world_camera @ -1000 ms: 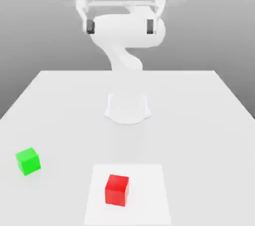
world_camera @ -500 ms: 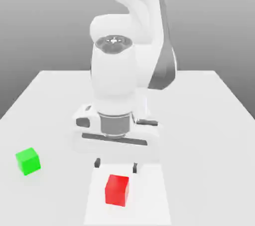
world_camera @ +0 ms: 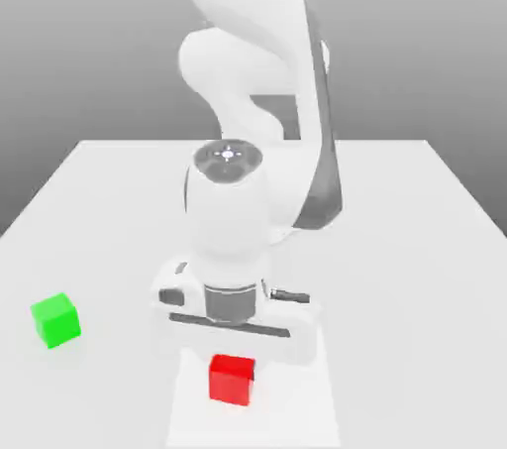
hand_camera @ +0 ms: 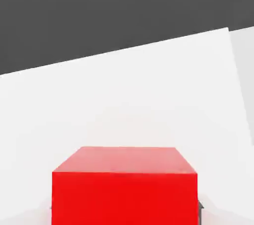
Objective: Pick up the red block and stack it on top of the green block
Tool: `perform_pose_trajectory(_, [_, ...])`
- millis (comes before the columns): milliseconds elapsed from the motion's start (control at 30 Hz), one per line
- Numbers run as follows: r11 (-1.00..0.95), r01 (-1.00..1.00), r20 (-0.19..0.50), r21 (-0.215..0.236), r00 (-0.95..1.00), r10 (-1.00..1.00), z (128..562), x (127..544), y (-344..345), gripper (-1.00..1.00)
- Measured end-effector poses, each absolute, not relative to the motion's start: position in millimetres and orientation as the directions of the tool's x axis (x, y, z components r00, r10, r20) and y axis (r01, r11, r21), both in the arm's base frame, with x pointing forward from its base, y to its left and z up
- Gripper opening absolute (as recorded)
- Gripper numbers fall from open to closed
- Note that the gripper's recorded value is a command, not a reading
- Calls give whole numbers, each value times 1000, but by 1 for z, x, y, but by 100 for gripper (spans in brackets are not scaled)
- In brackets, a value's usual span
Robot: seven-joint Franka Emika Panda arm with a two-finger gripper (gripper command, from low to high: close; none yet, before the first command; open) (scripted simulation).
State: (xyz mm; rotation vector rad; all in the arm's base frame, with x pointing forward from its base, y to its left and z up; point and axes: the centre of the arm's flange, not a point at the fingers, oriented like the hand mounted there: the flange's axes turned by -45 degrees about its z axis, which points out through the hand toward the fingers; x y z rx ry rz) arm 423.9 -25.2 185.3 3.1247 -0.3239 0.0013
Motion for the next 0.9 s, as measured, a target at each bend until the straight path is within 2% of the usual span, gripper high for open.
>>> perform_pose_trajectory(100, [-968,-251,1,4,968,-251,209,421,-46,-100])
perform_pose_trajectory(267, [-885,-465,4,15,885,-465,224,396,-146,-100])
perform_pose_trajectory(567, [-643,-766,2,3,643,-766,245,305,-288,-100])
perform_pose_trajectory(633, [-586,-810,1,-1,586,-810,235,284,-310,-100])
perform_pose_trajectory(767, [-628,-778,1,-2,628,-778,196,300,-295,-100])
perform_pose_trajectory(800, [-628,-778,1,-1,628,-778,186,300,-294,100])
perform_pose_trajectory(900, [-628,-778,1,-1,628,-778,186,300,-294,100])
